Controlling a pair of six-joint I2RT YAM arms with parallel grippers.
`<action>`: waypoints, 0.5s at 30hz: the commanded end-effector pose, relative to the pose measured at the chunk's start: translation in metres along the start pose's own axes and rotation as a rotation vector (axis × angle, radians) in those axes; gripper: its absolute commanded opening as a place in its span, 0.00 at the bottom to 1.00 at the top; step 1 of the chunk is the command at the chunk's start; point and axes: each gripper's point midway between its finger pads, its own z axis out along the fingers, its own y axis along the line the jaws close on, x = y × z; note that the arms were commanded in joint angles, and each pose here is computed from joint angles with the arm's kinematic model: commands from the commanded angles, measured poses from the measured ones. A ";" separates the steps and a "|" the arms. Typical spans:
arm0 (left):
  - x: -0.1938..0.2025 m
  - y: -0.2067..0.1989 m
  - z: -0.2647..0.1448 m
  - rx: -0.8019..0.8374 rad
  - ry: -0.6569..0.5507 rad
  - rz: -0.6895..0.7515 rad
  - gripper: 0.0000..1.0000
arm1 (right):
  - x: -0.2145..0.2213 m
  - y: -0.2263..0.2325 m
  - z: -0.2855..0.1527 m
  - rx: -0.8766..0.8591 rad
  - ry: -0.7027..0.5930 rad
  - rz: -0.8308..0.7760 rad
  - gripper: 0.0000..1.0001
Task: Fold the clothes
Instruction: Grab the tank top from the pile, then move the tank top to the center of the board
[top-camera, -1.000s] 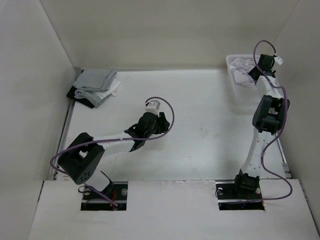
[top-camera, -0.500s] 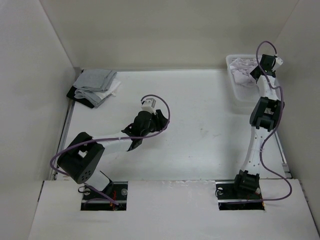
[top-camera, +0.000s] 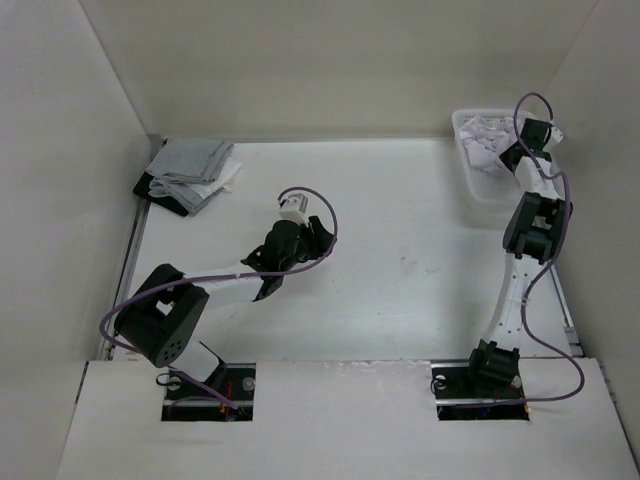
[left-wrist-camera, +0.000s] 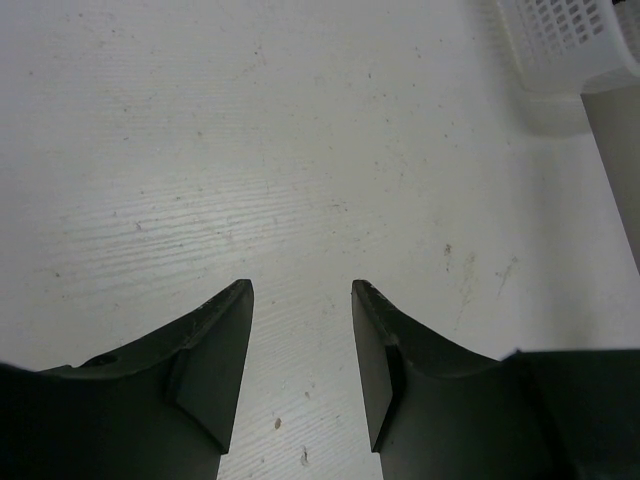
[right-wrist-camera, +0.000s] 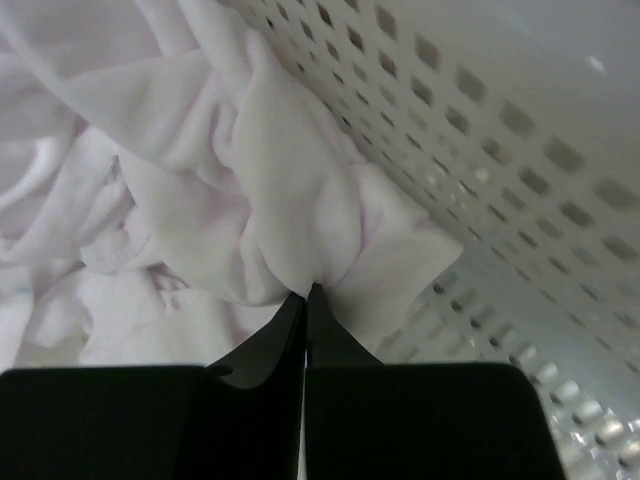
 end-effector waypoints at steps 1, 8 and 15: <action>-0.011 -0.009 0.001 0.044 -0.040 -0.011 0.42 | -0.109 0.058 -0.093 -0.247 -0.296 0.082 0.00; -0.017 -0.020 -0.006 0.077 -0.055 -0.028 0.42 | -0.176 0.124 -0.302 -0.561 -0.517 0.066 0.00; -0.056 -0.028 -0.037 0.104 -0.162 -0.091 0.42 | -0.156 0.188 -0.535 -0.969 -0.600 0.046 0.00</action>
